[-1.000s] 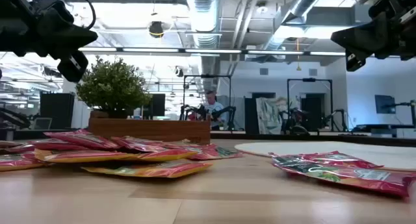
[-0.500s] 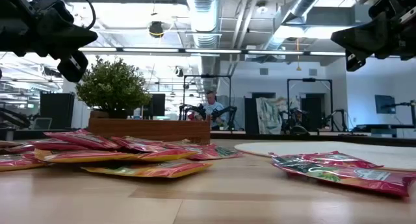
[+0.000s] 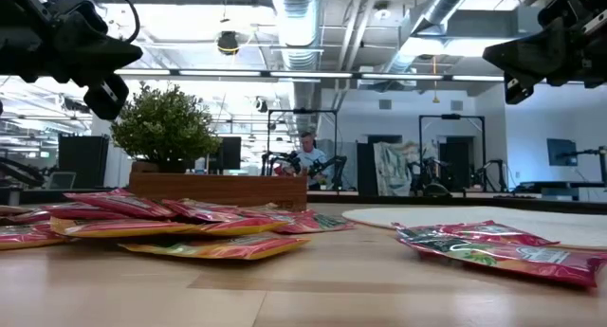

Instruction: Pick & Place Tea

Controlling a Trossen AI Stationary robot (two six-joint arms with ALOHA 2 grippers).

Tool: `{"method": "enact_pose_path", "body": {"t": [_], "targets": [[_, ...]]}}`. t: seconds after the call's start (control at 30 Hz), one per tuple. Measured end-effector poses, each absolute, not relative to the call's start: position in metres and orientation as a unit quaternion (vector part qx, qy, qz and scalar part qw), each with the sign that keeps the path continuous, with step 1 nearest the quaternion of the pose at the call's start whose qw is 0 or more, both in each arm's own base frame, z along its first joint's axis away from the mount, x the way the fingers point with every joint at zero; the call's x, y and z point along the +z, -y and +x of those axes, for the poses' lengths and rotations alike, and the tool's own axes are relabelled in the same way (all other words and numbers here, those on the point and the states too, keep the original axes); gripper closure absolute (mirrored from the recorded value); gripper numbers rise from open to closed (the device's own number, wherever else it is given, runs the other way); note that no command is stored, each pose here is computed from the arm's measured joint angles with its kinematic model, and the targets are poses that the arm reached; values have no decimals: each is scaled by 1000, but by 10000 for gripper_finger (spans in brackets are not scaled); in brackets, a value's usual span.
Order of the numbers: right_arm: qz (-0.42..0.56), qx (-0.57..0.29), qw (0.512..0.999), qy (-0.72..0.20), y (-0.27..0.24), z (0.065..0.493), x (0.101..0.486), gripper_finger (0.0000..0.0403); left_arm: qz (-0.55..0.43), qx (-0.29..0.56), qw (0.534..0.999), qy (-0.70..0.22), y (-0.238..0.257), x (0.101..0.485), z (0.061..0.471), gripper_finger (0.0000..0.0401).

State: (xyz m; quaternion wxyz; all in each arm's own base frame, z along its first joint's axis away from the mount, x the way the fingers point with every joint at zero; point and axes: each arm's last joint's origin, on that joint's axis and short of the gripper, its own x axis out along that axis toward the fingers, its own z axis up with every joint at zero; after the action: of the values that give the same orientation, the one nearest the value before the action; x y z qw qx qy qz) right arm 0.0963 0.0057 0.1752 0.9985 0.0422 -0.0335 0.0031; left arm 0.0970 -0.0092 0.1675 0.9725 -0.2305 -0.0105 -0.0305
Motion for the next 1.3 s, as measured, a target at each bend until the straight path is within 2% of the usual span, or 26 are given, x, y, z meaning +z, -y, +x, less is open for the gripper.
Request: {"method": "enact_pose_path", "body": {"t": [0.47,0.67,0.73,0.87,1.0,1.17,1.3], "targets": [[42,3,999,34,-6,96,175,403,-238,-33,969,58,9,176,96,401],[42,3,999,34,-6,96,175,403,-254,-29,966,39,9,173,97,401],[42,3,999,34,-6,96,175,403,-255,-6,966,48,7,173,97,401],[42,3,999,33,-6,96,175,403,-261,104,955,94,0,177,96,401],[42,3,999,33,-6,96,175,403,-218,164,954,122,-3,182,95,401],[42,3,999,33,-6,96,175,403,-169,110,973,113,1,185,102,401],[42,3,999,34,-6,96,175,403,-132,136,981,44,2,185,119,401]]}}
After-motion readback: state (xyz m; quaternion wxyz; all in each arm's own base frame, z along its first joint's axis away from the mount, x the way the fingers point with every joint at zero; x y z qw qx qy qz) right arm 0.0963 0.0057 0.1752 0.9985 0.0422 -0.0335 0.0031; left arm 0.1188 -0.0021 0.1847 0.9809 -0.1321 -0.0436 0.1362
